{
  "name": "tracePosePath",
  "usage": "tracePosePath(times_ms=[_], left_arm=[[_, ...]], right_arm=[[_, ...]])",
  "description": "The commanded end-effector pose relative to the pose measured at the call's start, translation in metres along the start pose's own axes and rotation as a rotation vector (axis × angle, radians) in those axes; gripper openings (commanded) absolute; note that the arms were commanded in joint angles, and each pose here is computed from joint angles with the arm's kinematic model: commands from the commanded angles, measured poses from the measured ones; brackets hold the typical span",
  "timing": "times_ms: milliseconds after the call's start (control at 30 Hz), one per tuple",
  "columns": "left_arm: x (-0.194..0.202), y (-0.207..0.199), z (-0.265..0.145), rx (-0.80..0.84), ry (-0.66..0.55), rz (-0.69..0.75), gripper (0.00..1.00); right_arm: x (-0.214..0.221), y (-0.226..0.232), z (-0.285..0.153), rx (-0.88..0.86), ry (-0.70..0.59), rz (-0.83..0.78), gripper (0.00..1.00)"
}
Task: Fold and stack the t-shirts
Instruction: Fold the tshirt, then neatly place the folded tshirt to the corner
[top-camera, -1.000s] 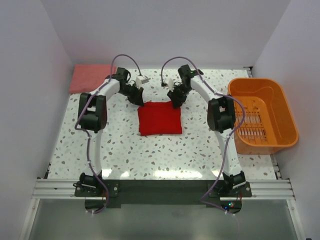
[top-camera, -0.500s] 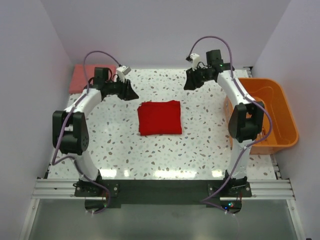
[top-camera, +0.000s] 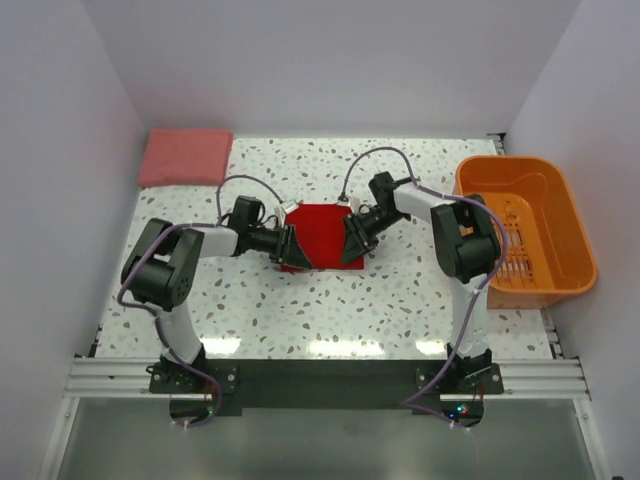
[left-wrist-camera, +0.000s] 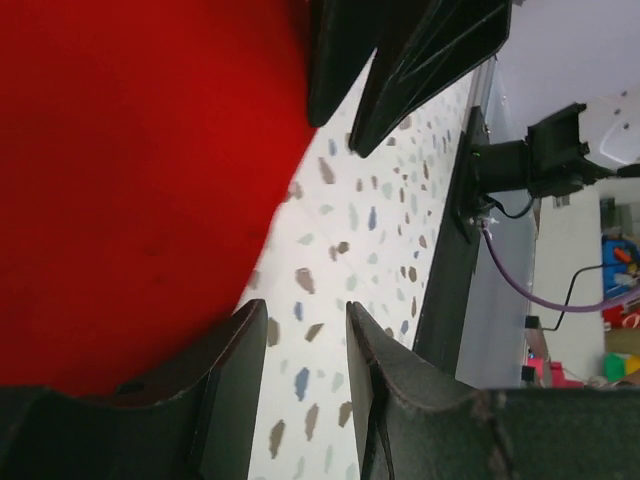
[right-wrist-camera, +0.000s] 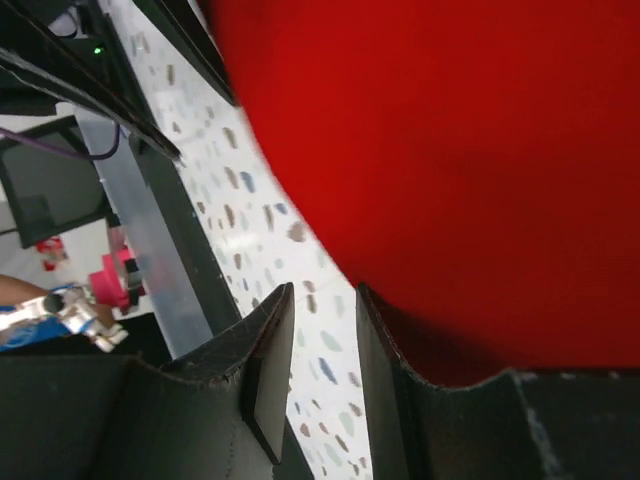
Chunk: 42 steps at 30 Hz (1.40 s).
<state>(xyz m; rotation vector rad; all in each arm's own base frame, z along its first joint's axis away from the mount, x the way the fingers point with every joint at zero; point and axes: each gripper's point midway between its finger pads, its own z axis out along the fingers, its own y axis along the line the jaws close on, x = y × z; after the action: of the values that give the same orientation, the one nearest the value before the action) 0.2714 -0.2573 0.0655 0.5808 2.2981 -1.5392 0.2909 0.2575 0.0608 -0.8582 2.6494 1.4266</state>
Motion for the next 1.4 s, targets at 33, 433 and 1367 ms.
tracePosePath(times_ms=[33,433,1367], left_arm=[[-0.005,0.033,0.0,0.008,0.004,-0.102,0.42],[0.018,0.043,-0.046,0.028,0.045,-0.141,0.41],[-0.117,0.03,-0.279,-0.753,-0.657,-0.101,1.0]], right_arm=[[0.005,-0.038,-0.001,-0.014,-0.025,0.183,0.34],[0.026,-0.073,-0.035,0.142,-0.002,0.205,0.33],[-0.065,0.062,0.086,0.631,0.067,-0.842,0.51]])
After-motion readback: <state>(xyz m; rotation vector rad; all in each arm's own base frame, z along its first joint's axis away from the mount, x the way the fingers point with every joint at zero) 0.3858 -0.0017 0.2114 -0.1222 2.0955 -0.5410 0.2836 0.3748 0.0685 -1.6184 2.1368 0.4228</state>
